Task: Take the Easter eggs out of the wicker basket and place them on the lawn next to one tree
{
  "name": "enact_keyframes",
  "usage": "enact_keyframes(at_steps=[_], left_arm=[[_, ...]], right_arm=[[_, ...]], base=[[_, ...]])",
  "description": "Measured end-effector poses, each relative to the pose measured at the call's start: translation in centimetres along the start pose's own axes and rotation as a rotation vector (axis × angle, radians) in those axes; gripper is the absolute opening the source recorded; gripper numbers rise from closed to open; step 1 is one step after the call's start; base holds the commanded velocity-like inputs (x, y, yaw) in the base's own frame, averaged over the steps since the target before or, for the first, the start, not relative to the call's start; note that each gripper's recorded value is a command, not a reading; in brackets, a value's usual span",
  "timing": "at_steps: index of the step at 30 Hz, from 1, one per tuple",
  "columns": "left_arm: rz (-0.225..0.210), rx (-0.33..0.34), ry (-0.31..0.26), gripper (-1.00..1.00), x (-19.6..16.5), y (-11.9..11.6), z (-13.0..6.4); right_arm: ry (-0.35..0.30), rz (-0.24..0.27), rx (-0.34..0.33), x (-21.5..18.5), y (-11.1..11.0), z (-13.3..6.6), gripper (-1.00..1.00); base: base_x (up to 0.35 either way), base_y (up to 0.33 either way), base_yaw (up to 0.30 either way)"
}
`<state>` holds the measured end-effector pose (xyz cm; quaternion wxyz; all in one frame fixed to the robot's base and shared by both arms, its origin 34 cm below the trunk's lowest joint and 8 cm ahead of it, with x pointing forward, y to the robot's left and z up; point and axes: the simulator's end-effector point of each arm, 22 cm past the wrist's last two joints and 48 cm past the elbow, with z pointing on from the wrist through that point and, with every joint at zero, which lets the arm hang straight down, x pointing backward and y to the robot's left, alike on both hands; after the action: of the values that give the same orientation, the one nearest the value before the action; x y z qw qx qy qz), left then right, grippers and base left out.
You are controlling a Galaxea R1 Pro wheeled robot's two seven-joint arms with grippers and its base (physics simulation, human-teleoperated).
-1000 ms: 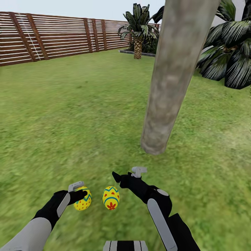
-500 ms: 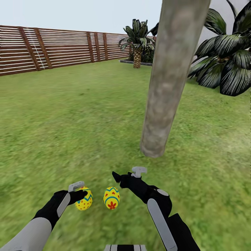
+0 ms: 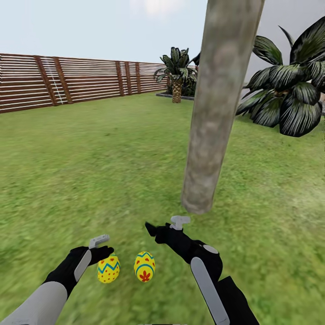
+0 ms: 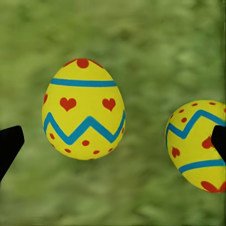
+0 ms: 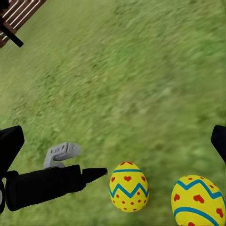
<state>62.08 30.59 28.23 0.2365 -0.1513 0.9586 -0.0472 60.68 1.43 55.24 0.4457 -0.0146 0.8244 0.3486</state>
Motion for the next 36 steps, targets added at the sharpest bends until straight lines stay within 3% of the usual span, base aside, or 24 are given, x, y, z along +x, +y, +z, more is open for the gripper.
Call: enact_keyframes(at_steps=[12, 23, 36], left_arm=[[0.002, 0.021, -0.064, 1.00, -2.9, -1.0, -2.7], [0.003, 0.036, -0.109, 1.00, -4.7, -1.7, -4.8], [0.003, 0.052, -0.158, 1.00, -6.7, -2.4, -7.1]], right_arm=[[-0.051, -0.040, -0.020, -2.5, 2.2, -1.6, 1.00], [-0.089, -0.068, -0.034, -4.2, 3.8, -2.9, 1.00], [-0.125, -0.098, -0.049, -5.8, 5.6, -4.4, 1.00]], base=[[-0.003, 0.000, 0.000], [-0.220, 0.000, 0.000], [-0.022, 0.000, 0.000]])
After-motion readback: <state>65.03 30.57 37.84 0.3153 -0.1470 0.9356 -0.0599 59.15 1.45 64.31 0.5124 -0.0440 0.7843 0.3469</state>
